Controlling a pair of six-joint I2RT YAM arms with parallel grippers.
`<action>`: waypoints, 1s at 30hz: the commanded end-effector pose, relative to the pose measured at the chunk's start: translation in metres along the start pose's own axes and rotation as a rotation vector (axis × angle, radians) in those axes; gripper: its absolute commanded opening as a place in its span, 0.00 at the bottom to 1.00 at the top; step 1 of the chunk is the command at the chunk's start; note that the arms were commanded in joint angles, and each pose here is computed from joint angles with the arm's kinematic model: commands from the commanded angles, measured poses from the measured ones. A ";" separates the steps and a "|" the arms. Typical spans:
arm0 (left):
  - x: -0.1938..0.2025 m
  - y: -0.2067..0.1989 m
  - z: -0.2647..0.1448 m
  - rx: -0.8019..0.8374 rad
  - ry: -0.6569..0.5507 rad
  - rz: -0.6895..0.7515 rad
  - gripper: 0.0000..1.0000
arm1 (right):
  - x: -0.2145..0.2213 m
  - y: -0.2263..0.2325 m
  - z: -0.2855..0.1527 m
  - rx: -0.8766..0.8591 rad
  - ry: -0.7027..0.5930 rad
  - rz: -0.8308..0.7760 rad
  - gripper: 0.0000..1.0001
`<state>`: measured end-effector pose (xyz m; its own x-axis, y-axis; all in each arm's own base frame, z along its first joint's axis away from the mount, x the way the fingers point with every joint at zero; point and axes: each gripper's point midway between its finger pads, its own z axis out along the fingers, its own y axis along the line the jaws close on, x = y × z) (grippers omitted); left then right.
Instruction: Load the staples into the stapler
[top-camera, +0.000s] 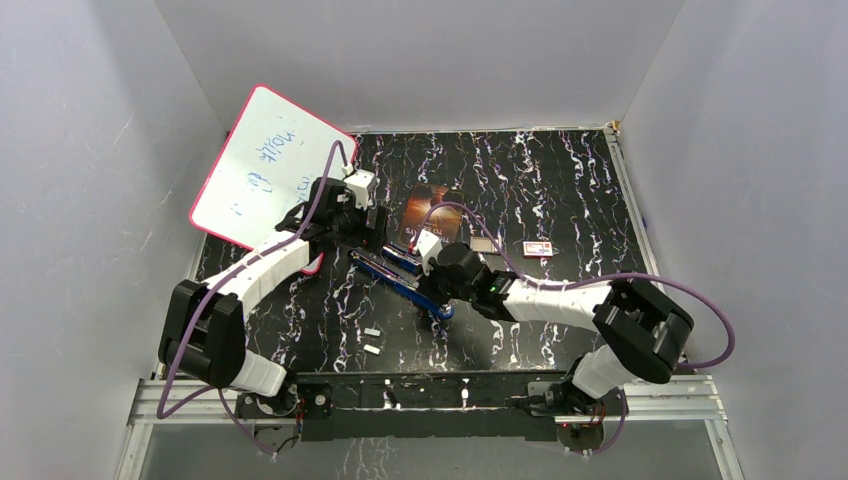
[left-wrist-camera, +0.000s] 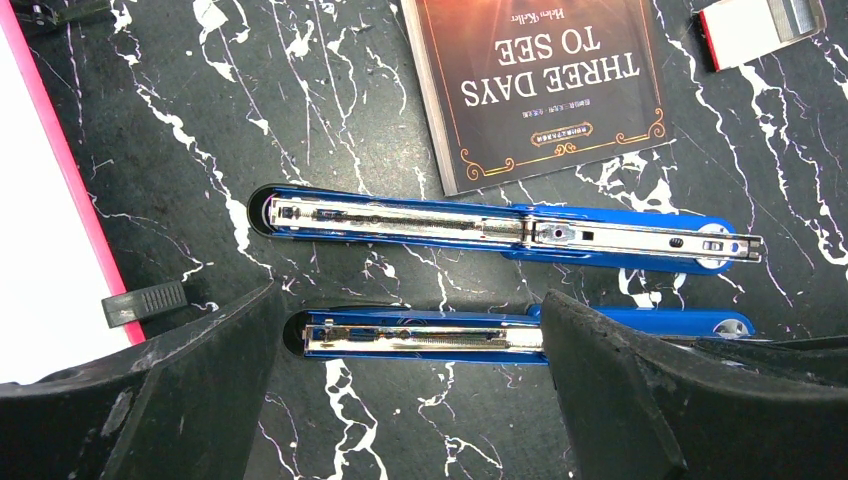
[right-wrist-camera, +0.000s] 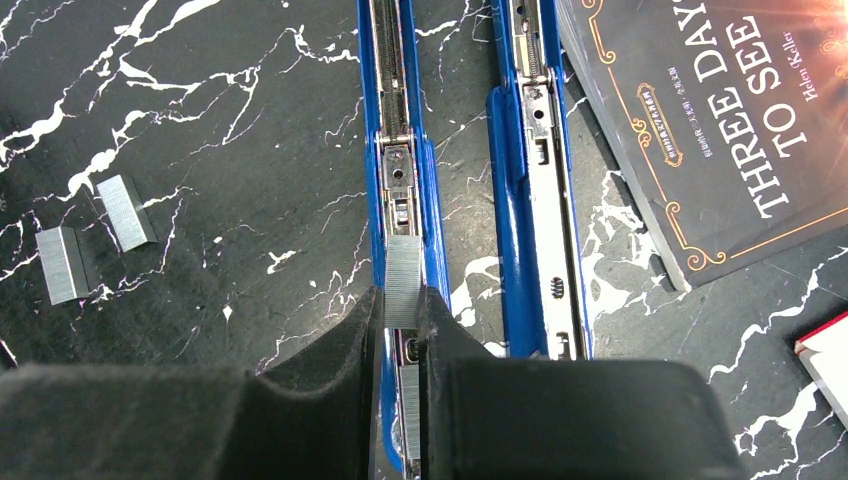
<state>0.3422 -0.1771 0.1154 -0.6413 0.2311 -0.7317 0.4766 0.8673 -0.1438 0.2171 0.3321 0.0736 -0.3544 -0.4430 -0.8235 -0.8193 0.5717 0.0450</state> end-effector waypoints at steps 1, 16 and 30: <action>-0.009 -0.002 -0.008 -0.001 -0.026 0.022 0.98 | -0.027 0.004 0.005 -0.005 -0.060 0.003 0.01; -0.009 -0.002 -0.008 -0.003 -0.026 0.024 0.98 | -0.015 0.001 0.007 0.017 -0.019 0.005 0.01; -0.009 -0.003 -0.008 -0.002 -0.026 0.023 0.98 | -0.002 0.000 0.008 0.022 0.031 0.001 0.02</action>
<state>0.3423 -0.1771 0.1153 -0.6402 0.2334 -0.7319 0.4757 0.8685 -0.1392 0.2170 0.3299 0.0595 -0.3754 -0.4805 -0.7926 -0.8116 0.5834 0.0308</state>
